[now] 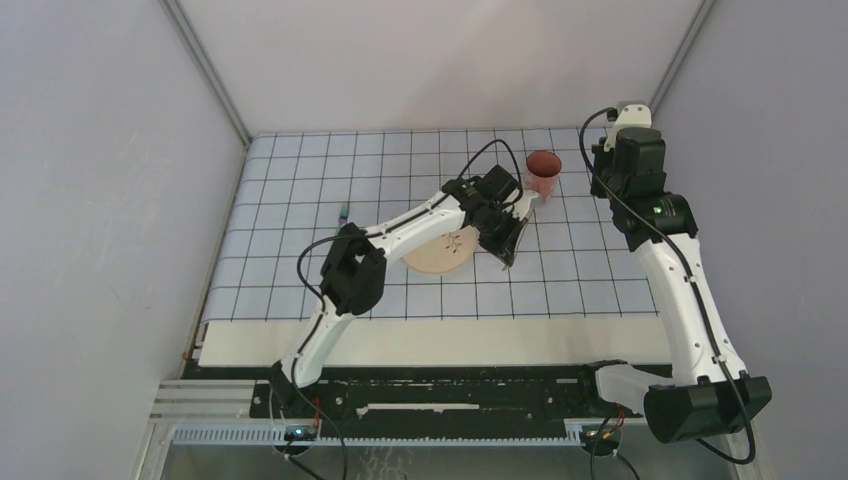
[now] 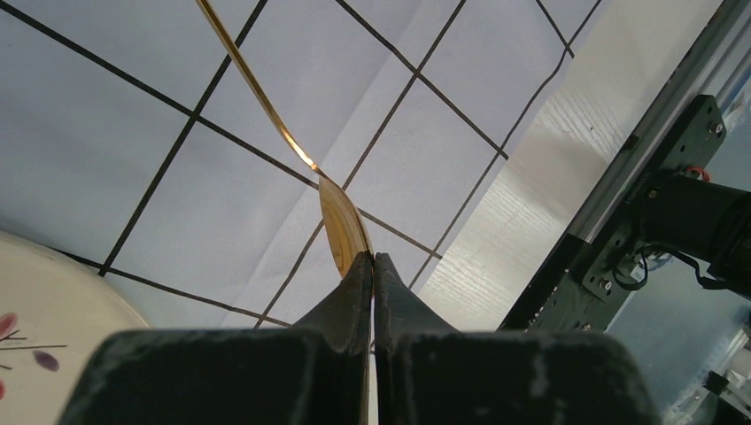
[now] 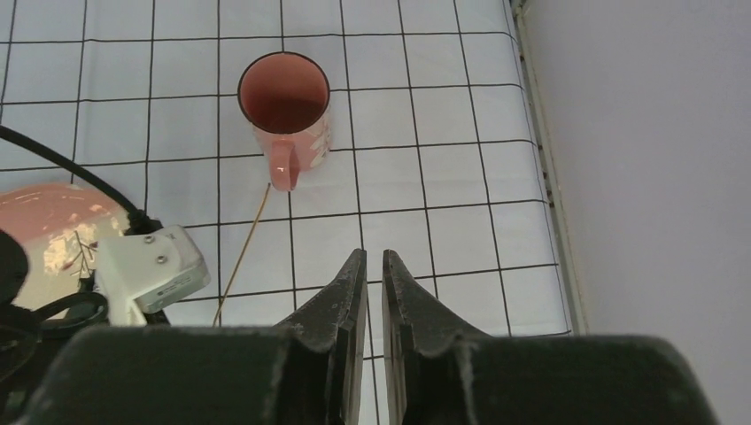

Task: Set the dinner table for one person
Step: Place the spoon on the napkin.

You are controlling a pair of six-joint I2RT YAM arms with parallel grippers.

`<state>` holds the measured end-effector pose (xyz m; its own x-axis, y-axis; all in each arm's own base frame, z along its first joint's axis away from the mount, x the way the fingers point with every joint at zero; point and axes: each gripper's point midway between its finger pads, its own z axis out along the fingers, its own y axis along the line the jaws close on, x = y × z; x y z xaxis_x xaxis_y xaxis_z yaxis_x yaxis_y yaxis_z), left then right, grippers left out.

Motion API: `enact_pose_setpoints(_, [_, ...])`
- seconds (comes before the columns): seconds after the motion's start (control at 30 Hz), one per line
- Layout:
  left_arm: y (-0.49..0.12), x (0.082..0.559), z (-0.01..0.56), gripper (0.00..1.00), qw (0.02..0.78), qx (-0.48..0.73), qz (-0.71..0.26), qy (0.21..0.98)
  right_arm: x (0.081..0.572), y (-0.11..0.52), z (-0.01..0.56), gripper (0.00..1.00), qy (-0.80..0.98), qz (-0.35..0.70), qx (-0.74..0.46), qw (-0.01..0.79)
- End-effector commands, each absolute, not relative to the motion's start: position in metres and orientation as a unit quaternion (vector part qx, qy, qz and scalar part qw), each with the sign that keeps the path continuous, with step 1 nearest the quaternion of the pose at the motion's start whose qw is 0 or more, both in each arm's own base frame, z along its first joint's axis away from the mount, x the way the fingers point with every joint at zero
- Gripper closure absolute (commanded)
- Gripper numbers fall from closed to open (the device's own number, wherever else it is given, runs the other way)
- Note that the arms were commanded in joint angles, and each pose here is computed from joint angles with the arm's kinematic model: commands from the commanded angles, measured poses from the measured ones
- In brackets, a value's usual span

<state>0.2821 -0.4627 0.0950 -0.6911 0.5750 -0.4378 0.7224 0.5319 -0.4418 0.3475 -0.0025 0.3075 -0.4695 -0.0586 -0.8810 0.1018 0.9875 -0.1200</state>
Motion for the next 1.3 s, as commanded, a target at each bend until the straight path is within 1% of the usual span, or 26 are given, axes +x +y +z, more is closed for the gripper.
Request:
enact_pose_setpoints(0.0, [-0.484,0.279,0.102,1.0,0.126,0.368,-0.336,0.858,0.345,0.004,0.308,0.81,0.853,-0.056,0.012,0.519])
enact_pose_setpoints(0.2, [-0.488,0.278,0.106,1.0,0.126,0.339,-0.35,0.864,0.344,0.007,0.305,0.81,0.856,-0.05,0.006,0.515])
enact_pose_setpoints(0.43, [-0.476,0.286,0.094,1.0,0.148,0.311,-0.312,0.886,0.342,0.006,0.306,0.81,0.856,-0.051,0.009,0.515])
enact_pose_setpoints(0.57, [-0.469,0.302,0.09,1.0,0.179,0.282,-0.277,0.901,0.343,0.006,0.305,0.81,0.855,-0.049,0.011,0.516])
enact_pose_setpoints(0.7, [-0.466,0.321,0.102,1.0,0.223,0.268,-0.252,0.903,0.343,0.007,0.305,0.81,0.855,-0.048,0.011,0.516])
enact_pose_setpoints(0.8, [-0.466,0.328,0.114,1.0,0.24,0.263,-0.245,0.902,0.343,0.006,0.308,0.81,0.853,-0.05,0.013,0.52])
enact_pose_setpoints(1.07, [-0.483,0.345,0.149,1.0,0.274,0.233,-0.268,0.894,0.341,0.004,0.303,0.81,0.857,-0.053,0.014,0.513])
enact_pose_setpoints(1.27, [-0.495,0.341,0.147,1.0,0.254,0.219,-0.292,0.896,0.34,0.006,0.302,0.81,0.858,-0.049,0.01,0.51])
